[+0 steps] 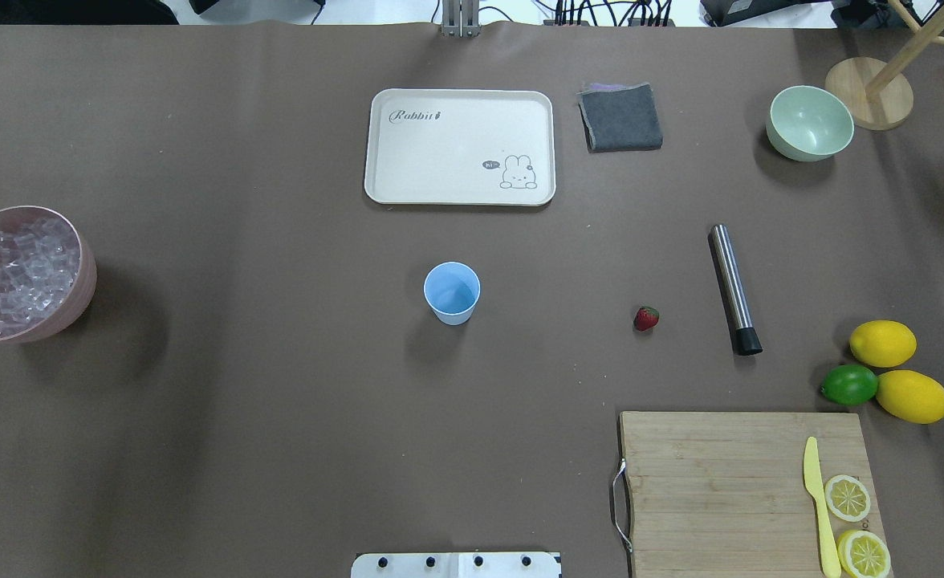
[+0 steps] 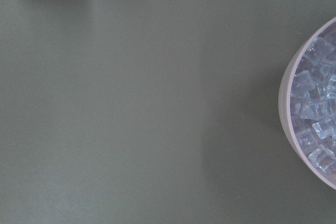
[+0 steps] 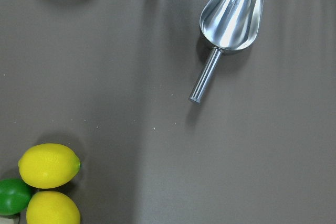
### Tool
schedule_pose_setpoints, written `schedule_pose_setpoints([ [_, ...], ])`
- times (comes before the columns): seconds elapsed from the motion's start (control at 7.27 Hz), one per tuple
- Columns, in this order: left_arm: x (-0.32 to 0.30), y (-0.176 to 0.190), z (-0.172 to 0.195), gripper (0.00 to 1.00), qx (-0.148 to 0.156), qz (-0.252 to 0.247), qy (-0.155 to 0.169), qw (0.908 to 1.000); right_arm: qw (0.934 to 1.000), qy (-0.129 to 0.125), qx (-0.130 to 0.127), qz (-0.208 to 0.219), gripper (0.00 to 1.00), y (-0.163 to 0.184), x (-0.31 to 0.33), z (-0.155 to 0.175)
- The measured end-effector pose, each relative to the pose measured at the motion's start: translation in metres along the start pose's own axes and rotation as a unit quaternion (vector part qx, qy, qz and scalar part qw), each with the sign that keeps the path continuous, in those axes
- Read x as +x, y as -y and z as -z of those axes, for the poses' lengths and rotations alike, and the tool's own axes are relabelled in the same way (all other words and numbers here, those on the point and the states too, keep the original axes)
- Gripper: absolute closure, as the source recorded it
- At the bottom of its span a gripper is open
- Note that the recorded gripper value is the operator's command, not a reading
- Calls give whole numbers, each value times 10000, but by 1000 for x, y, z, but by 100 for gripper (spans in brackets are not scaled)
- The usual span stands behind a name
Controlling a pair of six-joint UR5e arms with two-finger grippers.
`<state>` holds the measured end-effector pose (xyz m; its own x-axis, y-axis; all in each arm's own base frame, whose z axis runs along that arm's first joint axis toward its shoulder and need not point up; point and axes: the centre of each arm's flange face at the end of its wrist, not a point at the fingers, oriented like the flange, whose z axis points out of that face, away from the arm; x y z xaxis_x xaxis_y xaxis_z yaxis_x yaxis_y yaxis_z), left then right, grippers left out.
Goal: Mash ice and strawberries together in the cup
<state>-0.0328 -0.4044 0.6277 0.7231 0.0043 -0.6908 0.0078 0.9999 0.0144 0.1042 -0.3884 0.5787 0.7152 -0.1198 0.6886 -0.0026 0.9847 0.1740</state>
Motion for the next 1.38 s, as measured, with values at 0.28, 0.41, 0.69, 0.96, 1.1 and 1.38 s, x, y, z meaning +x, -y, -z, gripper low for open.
schedule_pose_setpoints([
  [0.28,1,1,2,2,25,-17,2,10000,10000,66,48,-41,0,-1,3,2],
  [0.41,3,3,4,2,47,-33,-6,10000,10000,57,62,-15,0,0,3,3],
  [0.69,9,11,9,2,111,-60,-29,9999,9999,38,107,20,0,8,0,7],
  [0.96,21,27,18,2,196,-134,-167,9996,9998,37,174,93,0,24,-7,13],
  [1.1,24,32,20,2,210,-149,-204,9995,9997,24,184,133,0,29,-9,14],
  [1.38,29,36,24,2,271,-219,-247,9991,9996,31,194,206,0,34,-13,14],
])
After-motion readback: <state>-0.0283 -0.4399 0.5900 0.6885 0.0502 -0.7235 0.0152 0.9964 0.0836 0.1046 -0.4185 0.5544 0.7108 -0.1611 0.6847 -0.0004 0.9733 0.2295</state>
